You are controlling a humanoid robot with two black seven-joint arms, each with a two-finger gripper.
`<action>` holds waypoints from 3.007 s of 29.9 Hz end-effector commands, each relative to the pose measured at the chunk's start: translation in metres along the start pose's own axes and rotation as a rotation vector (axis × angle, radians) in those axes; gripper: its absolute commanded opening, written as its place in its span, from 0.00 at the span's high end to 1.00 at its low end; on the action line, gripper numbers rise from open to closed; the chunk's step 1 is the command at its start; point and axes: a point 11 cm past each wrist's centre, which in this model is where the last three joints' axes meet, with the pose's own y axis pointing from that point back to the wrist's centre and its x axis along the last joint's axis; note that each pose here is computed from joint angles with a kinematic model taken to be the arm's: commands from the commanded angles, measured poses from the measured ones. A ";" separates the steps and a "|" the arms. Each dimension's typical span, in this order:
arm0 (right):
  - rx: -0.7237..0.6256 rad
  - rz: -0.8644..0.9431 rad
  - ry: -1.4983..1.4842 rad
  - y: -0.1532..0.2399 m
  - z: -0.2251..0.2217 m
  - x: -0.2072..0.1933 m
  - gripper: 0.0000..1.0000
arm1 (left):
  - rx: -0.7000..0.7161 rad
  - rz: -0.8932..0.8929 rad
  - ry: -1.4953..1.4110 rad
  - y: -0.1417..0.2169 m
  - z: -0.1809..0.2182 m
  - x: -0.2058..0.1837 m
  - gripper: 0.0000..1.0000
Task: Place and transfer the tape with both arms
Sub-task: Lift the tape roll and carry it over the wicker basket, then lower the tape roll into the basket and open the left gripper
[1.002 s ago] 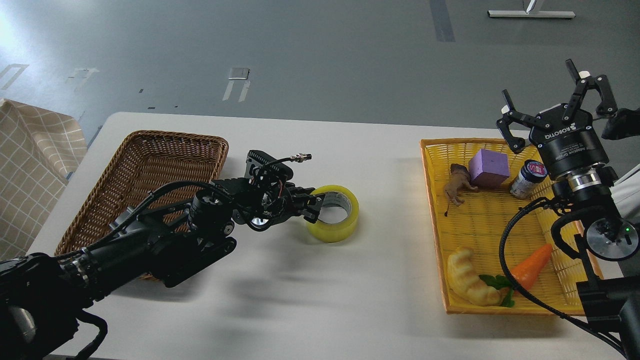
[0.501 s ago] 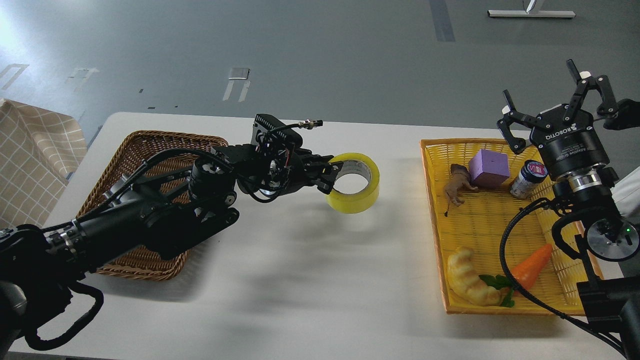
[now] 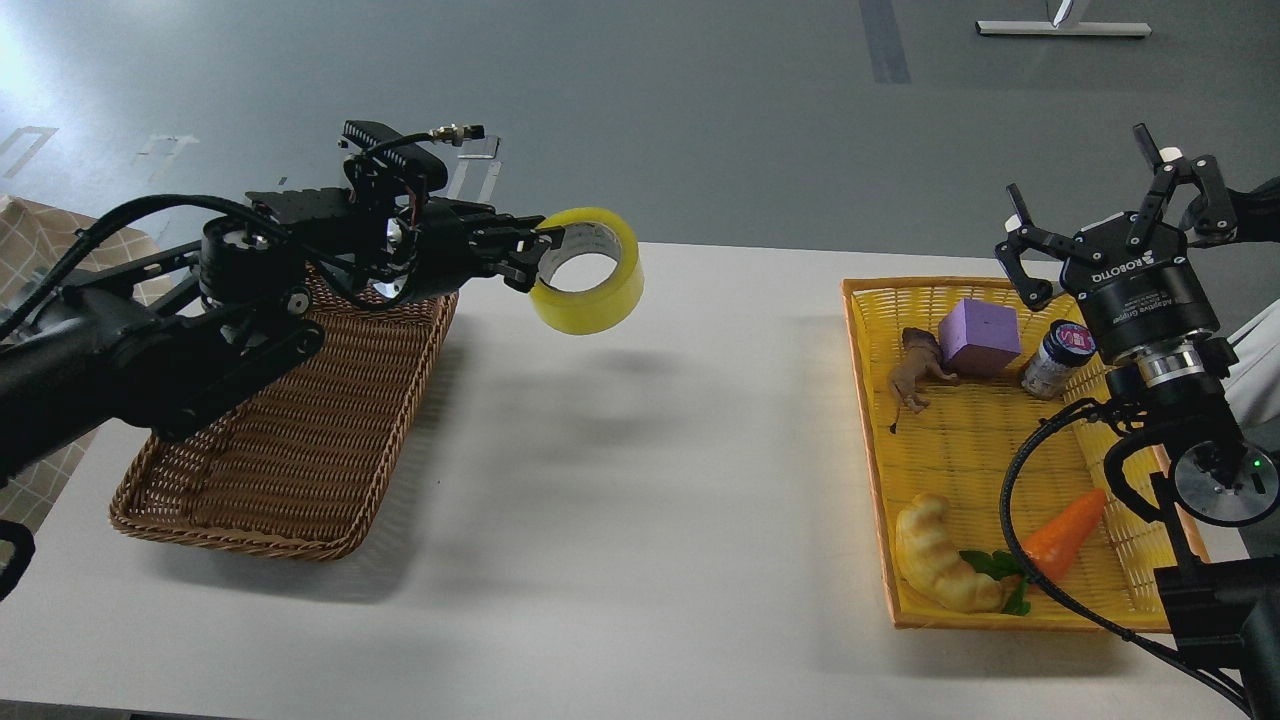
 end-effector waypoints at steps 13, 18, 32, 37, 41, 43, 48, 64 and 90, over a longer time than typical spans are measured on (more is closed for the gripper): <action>-0.001 -0.001 -0.004 0.000 0.002 0.000 0.00 | 0.093 -0.085 0.002 0.078 -0.070 -0.056 1.00; 0.000 -0.001 -0.004 0.000 0.001 0.000 0.00 | 0.113 -0.118 0.022 0.089 -0.080 -0.080 1.00; -0.002 0.001 -0.004 0.000 0.002 0.000 0.00 | 0.172 -0.180 0.014 0.107 -0.104 -0.135 1.00; -0.002 0.000 -0.004 0.000 0.002 0.000 0.00 | 0.203 -0.189 -0.007 0.121 -0.115 -0.142 1.00; -0.002 0.000 -0.006 0.000 0.003 0.000 0.00 | 0.216 -0.187 -0.008 0.124 -0.119 -0.144 1.00; -0.002 0.000 -0.006 0.000 0.003 0.000 0.00 | 0.228 -0.187 -0.006 0.125 -0.122 -0.145 1.00; -0.003 0.000 -0.006 0.000 0.003 0.000 0.00 | 0.235 -0.192 0.030 0.127 -0.123 -0.154 1.00; -0.005 0.004 -0.007 0.002 0.004 0.001 0.00 | 0.260 -0.207 0.049 0.132 -0.127 -0.169 1.00; -0.003 0.003 -0.006 0.001 0.003 0.001 0.00 | 0.271 -0.171 0.120 0.133 -0.127 -0.169 0.16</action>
